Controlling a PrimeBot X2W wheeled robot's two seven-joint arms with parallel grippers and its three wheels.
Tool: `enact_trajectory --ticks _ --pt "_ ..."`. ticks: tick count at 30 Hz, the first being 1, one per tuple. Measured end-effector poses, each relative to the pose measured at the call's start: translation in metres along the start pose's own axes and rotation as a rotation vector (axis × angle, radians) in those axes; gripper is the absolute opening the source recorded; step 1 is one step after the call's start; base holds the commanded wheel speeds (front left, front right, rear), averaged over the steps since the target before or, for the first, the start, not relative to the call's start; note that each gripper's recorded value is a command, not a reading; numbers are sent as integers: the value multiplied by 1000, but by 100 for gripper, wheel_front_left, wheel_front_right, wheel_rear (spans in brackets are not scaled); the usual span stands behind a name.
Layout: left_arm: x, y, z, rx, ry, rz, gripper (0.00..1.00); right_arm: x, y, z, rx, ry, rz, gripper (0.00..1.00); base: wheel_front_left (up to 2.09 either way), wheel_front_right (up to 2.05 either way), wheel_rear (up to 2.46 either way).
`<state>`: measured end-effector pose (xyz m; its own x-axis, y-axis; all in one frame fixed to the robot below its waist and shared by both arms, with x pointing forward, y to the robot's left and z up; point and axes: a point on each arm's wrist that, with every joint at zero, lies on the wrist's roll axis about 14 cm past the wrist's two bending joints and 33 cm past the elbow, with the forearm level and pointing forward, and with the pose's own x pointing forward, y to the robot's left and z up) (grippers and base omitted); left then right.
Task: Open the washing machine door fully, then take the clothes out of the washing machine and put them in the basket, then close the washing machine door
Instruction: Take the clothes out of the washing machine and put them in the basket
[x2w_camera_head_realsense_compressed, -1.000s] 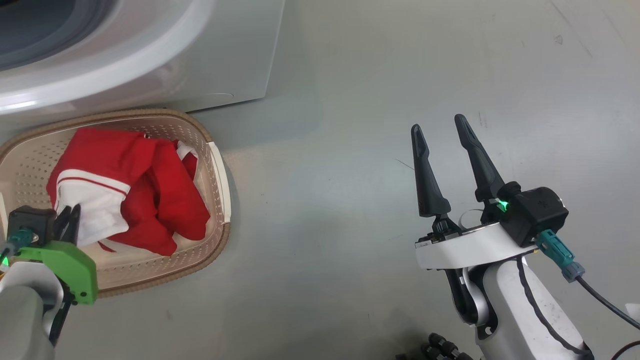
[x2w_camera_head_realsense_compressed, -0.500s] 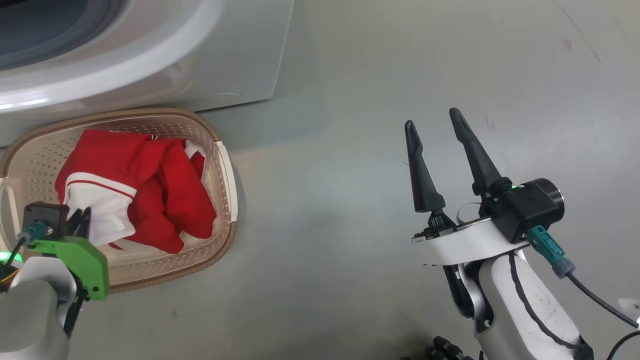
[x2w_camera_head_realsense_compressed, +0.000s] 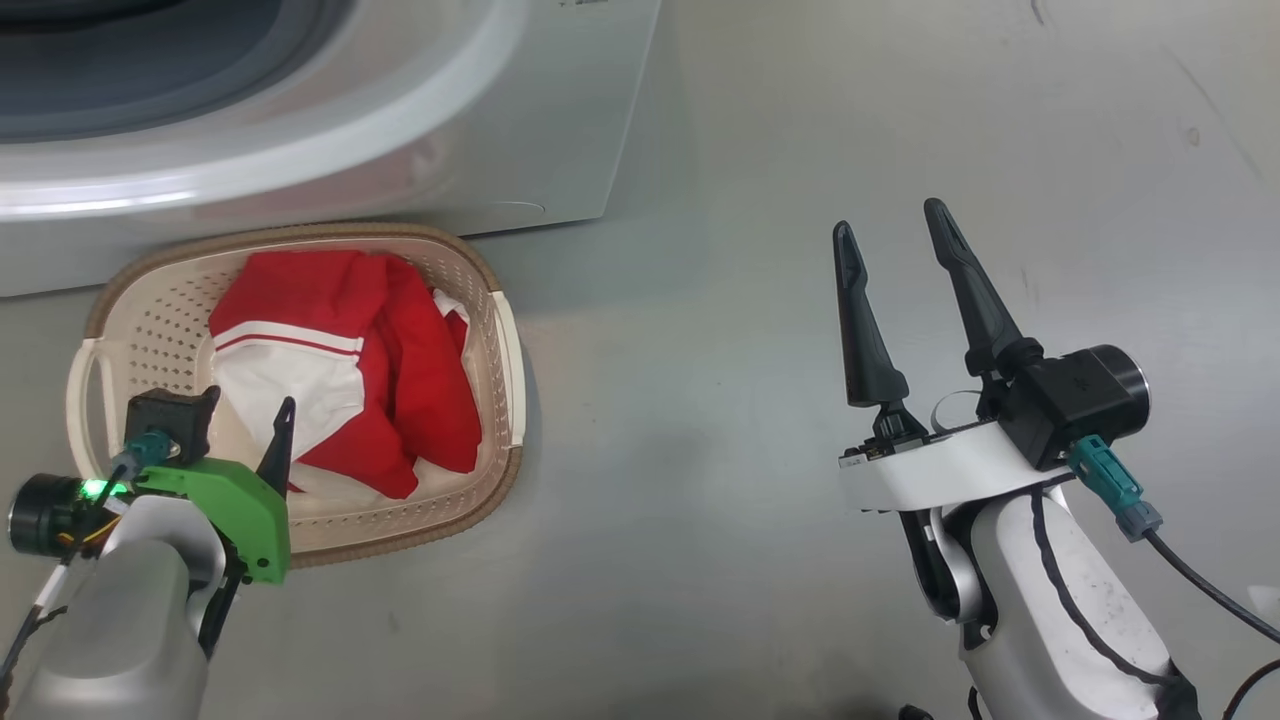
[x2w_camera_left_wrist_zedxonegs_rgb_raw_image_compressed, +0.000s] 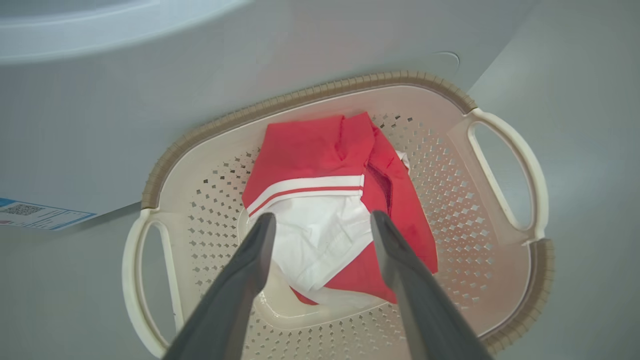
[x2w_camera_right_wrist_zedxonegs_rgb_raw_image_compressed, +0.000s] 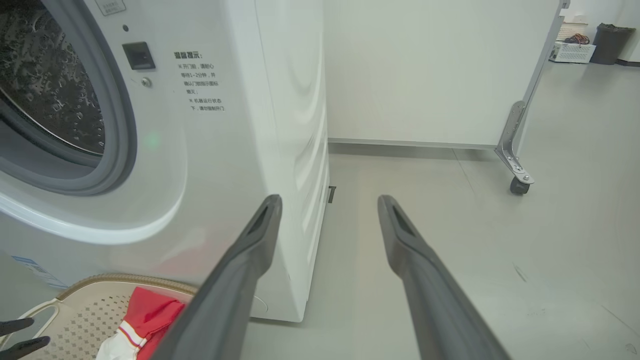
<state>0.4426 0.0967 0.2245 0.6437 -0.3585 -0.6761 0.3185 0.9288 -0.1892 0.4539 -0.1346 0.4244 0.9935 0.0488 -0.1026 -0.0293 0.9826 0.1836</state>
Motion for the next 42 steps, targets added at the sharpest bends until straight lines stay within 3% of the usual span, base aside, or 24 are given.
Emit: enact_trajectory --ticks 19,26,42 --pt "-42 12 89 -48 -299 57 100 0 21 33 14 -84 55 100 0 0 0" --pt "-84 16 164 -45 -547 71 100 -8 26 53 28 -129 71 100 0 0 0" --pt "-162 14 159 -50 -675 120 100 -44 28 73 63 -168 76 100 0 0 0"
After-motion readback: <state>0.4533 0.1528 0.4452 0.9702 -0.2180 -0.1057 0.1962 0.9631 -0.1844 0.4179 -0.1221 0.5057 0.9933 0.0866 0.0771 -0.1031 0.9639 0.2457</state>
